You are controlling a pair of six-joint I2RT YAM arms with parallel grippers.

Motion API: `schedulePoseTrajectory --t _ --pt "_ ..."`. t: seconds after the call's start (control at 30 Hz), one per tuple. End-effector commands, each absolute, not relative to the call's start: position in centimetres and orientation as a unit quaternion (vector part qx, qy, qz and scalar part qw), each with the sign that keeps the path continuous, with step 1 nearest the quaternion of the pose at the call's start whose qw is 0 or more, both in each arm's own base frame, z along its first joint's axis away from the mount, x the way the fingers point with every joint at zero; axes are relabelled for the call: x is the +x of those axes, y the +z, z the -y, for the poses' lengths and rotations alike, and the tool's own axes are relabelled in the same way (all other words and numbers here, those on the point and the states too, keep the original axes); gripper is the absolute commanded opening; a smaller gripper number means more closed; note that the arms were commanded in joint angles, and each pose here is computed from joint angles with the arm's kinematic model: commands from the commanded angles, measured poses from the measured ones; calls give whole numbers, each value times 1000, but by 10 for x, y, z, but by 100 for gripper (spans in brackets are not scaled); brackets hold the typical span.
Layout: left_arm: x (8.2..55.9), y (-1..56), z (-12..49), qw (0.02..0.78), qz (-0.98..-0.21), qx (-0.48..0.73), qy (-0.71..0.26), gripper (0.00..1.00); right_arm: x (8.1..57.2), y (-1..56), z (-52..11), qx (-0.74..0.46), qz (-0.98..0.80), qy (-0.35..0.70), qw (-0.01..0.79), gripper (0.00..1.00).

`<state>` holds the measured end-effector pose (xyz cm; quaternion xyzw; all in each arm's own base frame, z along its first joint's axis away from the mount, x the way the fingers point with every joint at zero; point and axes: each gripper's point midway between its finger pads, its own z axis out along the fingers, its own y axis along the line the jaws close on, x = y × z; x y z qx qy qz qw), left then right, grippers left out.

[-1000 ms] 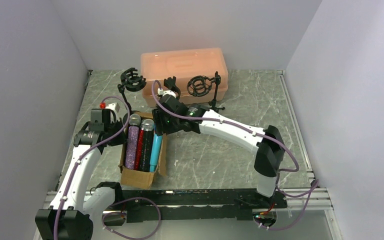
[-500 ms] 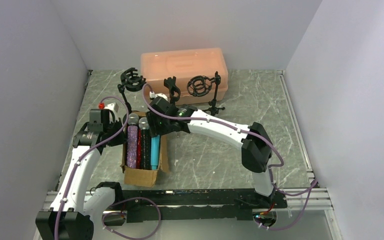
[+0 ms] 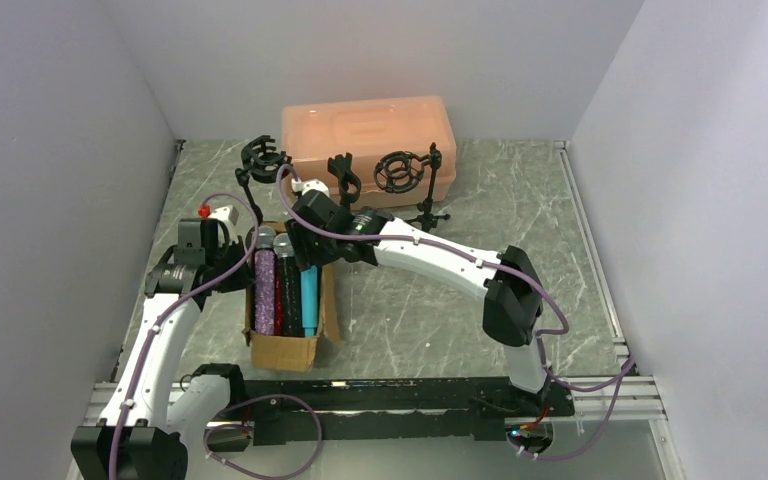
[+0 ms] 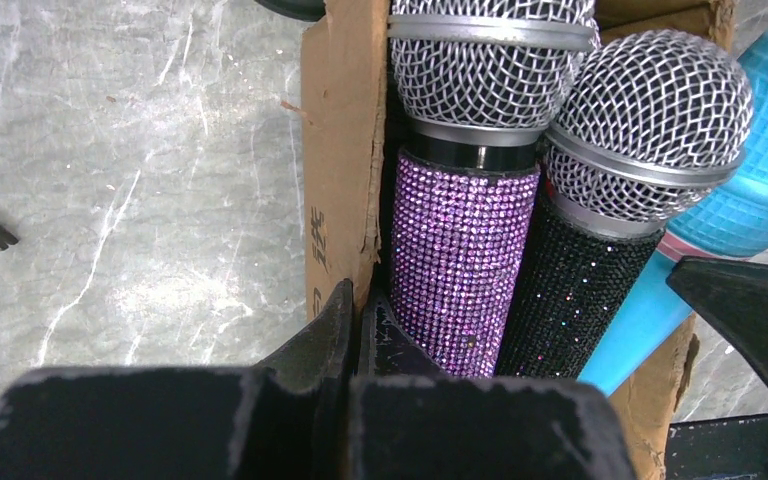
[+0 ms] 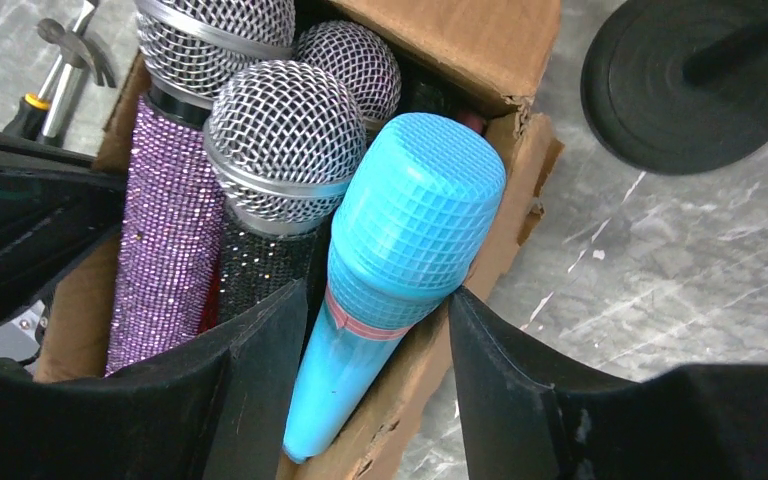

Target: Attach the microphones to the stand

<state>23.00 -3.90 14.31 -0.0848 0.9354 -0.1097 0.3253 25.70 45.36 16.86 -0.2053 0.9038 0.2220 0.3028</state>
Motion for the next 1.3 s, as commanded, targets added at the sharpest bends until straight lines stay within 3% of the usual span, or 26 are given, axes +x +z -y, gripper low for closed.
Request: schedulePoseTrajectory --t 0.0,0.57,0.63,0.83,1.07,1.27 --pt "251 176 50 392 -906 -69 -147 0 271 212 -468 -210 -875 242 364 57" --pt "252 178 53 396 -903 -61 -153 0 247 148 -490 -229 -897 274 261 53" --pt "252 176 52 396 -904 -61 -150 0 247 148 -491 -228 -897 273 261 46" --pt "252 174 46 397 -906 -61 -133 0 249 213 -483 -215 -869 321 310 21" --pt "250 173 37 399 -909 -60 -108 0 237 299 -437 -195 -831 369 368 15" --pt "248 171 34 397 -911 -56 -97 0 234 287 -388 -170 -846 345 369 13"
